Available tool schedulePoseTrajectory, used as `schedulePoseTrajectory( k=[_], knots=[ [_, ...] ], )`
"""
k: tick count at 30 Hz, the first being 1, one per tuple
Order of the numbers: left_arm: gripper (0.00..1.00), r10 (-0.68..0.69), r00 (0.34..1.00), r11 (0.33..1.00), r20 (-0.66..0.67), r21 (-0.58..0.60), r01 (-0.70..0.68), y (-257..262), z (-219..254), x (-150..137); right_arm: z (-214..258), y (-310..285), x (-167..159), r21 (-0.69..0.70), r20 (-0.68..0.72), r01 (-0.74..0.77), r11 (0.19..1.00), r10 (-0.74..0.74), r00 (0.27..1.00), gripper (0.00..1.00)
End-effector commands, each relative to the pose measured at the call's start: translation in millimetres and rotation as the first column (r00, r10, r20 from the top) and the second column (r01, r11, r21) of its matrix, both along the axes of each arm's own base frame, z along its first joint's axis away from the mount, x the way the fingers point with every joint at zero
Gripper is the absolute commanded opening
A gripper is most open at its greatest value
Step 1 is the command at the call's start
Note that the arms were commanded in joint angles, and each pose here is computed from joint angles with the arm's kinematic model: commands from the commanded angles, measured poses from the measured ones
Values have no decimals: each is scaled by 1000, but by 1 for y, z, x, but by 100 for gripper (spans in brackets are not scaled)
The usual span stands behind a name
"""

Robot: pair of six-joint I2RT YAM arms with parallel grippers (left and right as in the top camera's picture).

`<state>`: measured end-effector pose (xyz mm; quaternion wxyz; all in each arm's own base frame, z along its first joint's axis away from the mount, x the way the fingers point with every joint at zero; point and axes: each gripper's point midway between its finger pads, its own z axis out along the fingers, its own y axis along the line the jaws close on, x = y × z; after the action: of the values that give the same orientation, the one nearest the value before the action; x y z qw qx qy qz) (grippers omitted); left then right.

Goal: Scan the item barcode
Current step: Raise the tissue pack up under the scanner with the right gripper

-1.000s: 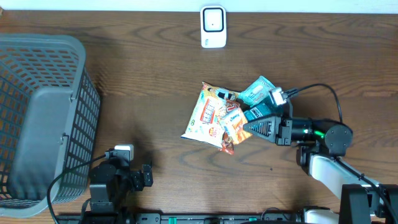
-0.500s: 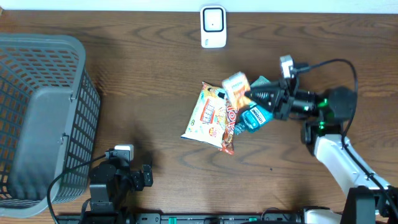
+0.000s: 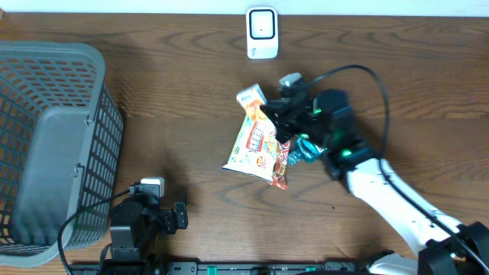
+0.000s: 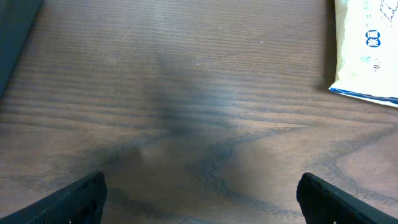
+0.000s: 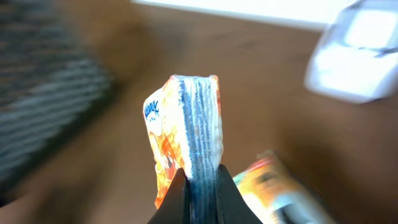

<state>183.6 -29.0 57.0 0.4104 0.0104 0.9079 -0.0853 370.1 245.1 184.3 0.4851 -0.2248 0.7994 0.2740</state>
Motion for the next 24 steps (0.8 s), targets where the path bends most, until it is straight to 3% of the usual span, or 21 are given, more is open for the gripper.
schedulePoseTrajectory(
  k=[1, 4, 17, 24],
  knots=[
    [98, -8, 1000, 1000, -15, 7, 8, 0, -4, -3, 21, -51, 52, -206, 281, 445, 871, -383, 880, 1],
    [98, -8, 1000, 1000, -16, 7, 8, 0, -4, -3, 14, -49, 74, -262, 346, 473, 841, -375, 860, 1],
    [98, -8, 1000, 1000, -16, 7, 8, 0, -4, -3, 19, -10, 185, -362, 353, 477, 801, -356, 865, 1],
    [98, -8, 1000, 1000, -16, 7, 8, 0, -4, -3, -7, -10, 233, -421, 349, 488, 765, -360, 865, 1]
  ],
)
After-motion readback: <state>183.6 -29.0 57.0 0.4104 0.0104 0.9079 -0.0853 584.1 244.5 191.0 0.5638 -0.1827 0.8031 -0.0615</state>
